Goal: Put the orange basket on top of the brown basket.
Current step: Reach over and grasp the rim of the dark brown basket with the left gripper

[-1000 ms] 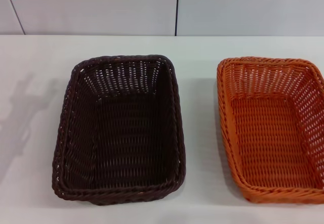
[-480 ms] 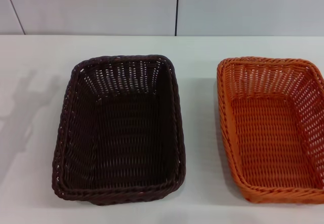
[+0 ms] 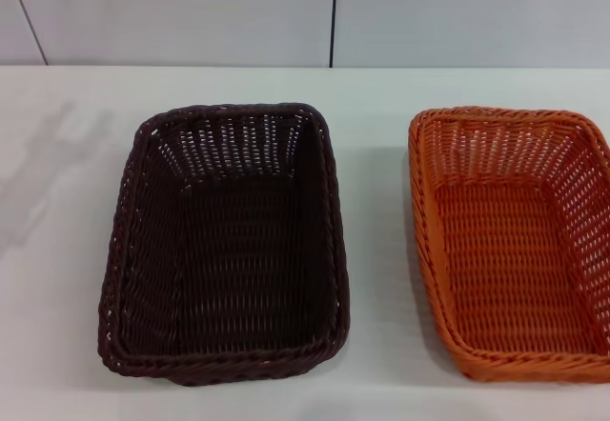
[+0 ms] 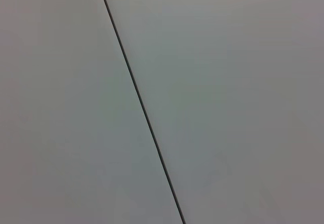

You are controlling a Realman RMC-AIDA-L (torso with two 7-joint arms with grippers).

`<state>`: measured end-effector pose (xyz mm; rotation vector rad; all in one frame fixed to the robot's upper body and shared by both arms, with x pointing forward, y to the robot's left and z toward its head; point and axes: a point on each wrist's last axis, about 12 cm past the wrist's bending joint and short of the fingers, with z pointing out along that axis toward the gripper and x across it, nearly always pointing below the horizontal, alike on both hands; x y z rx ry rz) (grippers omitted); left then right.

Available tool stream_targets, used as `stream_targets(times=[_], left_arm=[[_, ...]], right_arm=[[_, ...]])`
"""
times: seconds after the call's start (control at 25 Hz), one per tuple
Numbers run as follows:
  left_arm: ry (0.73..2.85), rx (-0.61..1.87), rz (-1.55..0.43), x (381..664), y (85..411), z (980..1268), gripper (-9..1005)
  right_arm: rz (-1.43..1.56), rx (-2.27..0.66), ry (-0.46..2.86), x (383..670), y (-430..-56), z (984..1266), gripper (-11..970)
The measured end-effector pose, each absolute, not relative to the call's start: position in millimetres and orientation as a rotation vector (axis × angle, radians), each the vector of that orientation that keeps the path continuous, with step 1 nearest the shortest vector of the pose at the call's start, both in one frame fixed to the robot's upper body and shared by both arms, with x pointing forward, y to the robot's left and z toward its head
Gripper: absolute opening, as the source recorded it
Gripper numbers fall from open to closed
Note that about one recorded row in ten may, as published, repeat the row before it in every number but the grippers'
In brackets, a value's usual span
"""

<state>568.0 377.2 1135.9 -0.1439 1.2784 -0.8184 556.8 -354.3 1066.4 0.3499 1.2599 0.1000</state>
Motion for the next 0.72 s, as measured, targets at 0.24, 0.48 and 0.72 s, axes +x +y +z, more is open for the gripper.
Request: stream_targets(times=[0.24,0.48,0.72], left_arm=[[1.579,0.040,-0.909,591.8,401.6,1194.8,855],[1.894,0.222,-0.843,598.5,383.8,1236.2,854],[2.240,0.395,-0.584,588.4,341.0,1266.8,853]], right_arm=[[0.097,0.354,1.266,555.5,-355.4,1065.0,666],[0.079,0.384,1.283,554.3,-359.1,1061.6,665],[0.059,0.408,1.304,553.7,-364.2,1058.9,665]])
